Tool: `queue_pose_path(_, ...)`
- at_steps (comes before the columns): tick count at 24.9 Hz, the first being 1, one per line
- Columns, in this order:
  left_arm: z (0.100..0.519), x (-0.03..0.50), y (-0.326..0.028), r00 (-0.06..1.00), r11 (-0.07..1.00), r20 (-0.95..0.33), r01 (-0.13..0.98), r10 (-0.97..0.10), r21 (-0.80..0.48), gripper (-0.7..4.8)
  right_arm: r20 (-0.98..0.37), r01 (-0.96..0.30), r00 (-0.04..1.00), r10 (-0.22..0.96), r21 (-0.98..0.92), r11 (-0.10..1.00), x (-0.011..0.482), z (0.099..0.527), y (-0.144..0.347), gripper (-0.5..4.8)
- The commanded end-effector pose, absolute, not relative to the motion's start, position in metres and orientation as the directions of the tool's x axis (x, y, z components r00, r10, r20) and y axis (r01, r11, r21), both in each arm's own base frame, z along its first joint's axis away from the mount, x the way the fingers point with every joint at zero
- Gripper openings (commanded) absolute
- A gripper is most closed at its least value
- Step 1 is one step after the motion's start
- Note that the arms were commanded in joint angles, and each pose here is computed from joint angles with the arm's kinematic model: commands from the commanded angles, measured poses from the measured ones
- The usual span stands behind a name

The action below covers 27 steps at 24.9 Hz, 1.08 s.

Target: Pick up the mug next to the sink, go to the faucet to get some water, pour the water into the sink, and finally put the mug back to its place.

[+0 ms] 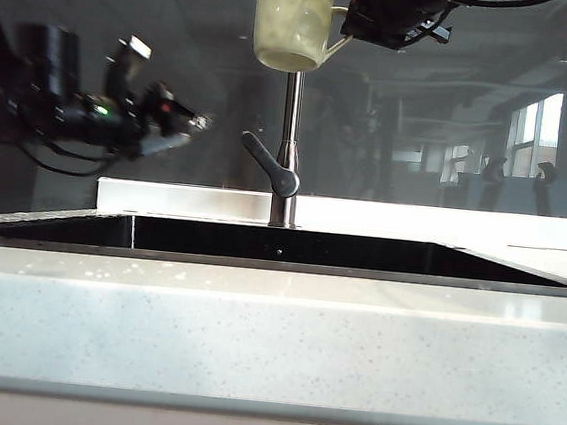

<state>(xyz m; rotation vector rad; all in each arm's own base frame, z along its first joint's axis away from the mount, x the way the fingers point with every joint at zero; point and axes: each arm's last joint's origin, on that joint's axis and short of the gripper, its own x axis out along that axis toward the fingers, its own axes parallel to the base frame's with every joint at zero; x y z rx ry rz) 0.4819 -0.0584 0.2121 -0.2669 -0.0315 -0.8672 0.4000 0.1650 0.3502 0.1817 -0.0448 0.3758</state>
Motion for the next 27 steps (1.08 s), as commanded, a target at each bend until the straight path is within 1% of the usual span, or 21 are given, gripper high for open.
queue_pose_path(1, 0.21, 0.503, -0.075, 0.608, 0.576, 0.163, 0.791, -0.777, -0.206, 3.42, 0.176, -0.394, 0.915, 0.364, 0.183, 0.901, 0.394, 0.368, 0.166, -0.05)
queue_pose_path(5, 0.206, 0.522, -0.09, 0.592, 0.563, 0.184, 0.805, -0.785, -0.189, 3.42, 0.178, -0.393, 0.914, 0.363, 0.182, 0.901, 0.394, 0.368, 0.166, -0.05)
queue_pose_path(10, 0.209, 0.535, -0.099, 0.571, 0.544, 0.217, 0.821, -0.792, -0.176, 3.42, 0.184, -0.392, 0.914, 0.361, 0.182, 0.902, 0.394, 0.369, 0.166, -0.05)
queue_pose_path(12, 0.214, 0.538, -0.107, 0.532, 0.509, 0.231, 0.847, -0.815, -0.155, 3.42, 0.19, -0.393, 0.913, 0.36, 0.182, 0.901, 0.394, 0.369, 0.166, -0.05)
queue_pose_path(15, 0.223, 0.537, -0.118, 0.5, 0.484, 0.246, 0.866, -0.831, -0.123, 3.41, 0.189, -0.393, 0.913, 0.36, 0.182, 0.901, 0.394, 0.369, 0.166, -0.05)
queue_pose_path(23, 0.224, 0.534, -0.122, 0.423, 0.404, 0.224, 0.906, -0.878, -0.129, 3.34, 0.19, -0.393, 0.913, 0.36, 0.179, 0.902, 0.394, 0.369, 0.166, -0.05)
queue_pose_path(25, 0.223, 0.534, -0.121, 0.407, 0.387, 0.218, 0.913, -0.887, -0.131, 3.23, 0.19, -0.393, 0.913, 0.36, 0.179, 0.902, 0.394, 0.369, 0.166, -0.05)
queue_pose_path(27, 0.223, 0.533, -0.122, 0.39, 0.369, 0.212, 0.92, -0.896, -0.136, 2.98, 0.189, -0.393, 0.913, 0.36, 0.179, 0.902, 0.394, 0.369, 0.166, -0.05)
